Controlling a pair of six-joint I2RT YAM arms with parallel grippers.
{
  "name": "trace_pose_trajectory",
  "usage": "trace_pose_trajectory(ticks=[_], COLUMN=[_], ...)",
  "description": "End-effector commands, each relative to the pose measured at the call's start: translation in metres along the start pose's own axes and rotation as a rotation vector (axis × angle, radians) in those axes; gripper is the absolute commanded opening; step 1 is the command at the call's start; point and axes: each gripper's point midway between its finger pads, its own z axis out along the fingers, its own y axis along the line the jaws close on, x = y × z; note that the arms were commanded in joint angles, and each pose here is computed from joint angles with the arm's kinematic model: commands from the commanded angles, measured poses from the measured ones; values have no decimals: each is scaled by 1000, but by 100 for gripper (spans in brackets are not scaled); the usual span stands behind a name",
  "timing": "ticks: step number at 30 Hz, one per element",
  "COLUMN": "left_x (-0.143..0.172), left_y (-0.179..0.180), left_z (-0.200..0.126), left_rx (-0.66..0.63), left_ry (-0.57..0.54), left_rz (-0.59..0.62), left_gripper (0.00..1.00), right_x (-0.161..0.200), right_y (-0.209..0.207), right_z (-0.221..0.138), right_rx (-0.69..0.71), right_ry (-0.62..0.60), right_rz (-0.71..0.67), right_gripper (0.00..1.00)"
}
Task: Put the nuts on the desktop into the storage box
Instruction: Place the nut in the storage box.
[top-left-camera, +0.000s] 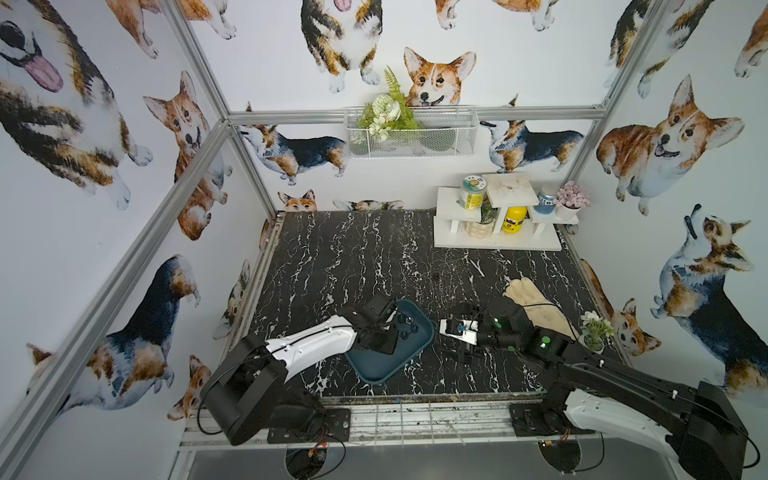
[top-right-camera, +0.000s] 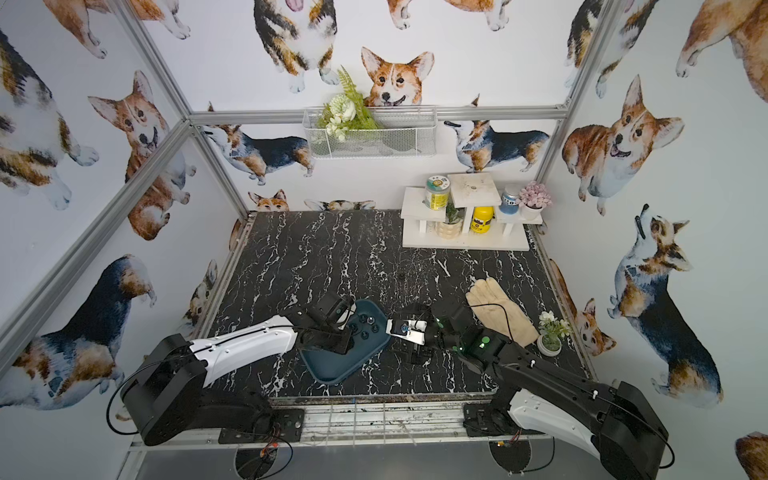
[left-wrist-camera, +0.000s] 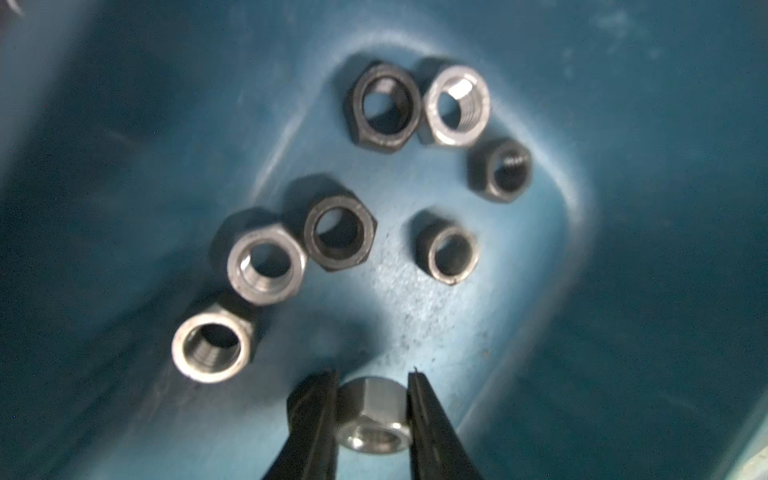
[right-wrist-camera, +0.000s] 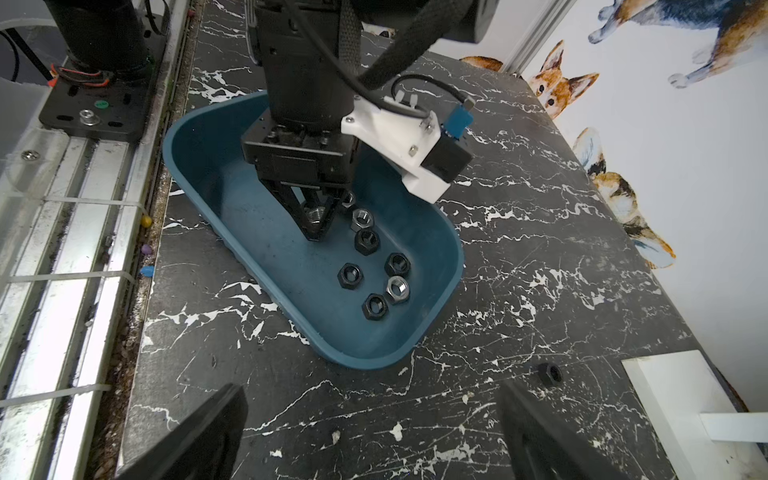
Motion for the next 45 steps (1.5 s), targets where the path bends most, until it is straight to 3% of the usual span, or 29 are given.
trace_pose_trajectory(ticks=[1, 8, 10, 16, 25, 30, 35, 40, 45], left_x=[-8, -2, -16, -15, -15, -15, -23, -39, -66], left_y=[2, 5, -3, 1, 0, 1, -4, -13, -25], left_z=[1, 10, 2, 3, 2, 0, -12, -33, -67], left_rx=[-24, -40, -23, -44, -43, -48, -34, -5, 24], left_ry=[-17, 20, -15, -7, -5, 3, -32, -123, -260], left_rz=[6, 6, 11, 20, 45, 50, 61, 74, 111], left_gripper=[14, 15, 15, 24, 34, 48, 53, 57, 66], right_x=[3, 6, 5, 4, 10, 10, 10, -2, 4], right_y=[0, 0, 0, -1, -30, -39, -53, -86, -108], right_z=[0, -4, -5, -6, 2, 0, -5, -14, -6], right_rx=[8, 23, 23, 31, 145, 195, 282, 450, 516], right_ry=[7, 16, 15, 10, 90, 97, 87, 24, 148], right_rz=[-8, -14, -14, -3, 171, 191, 223, 420, 481], right_gripper=[100, 100, 100, 100, 100, 100, 100, 100, 100])
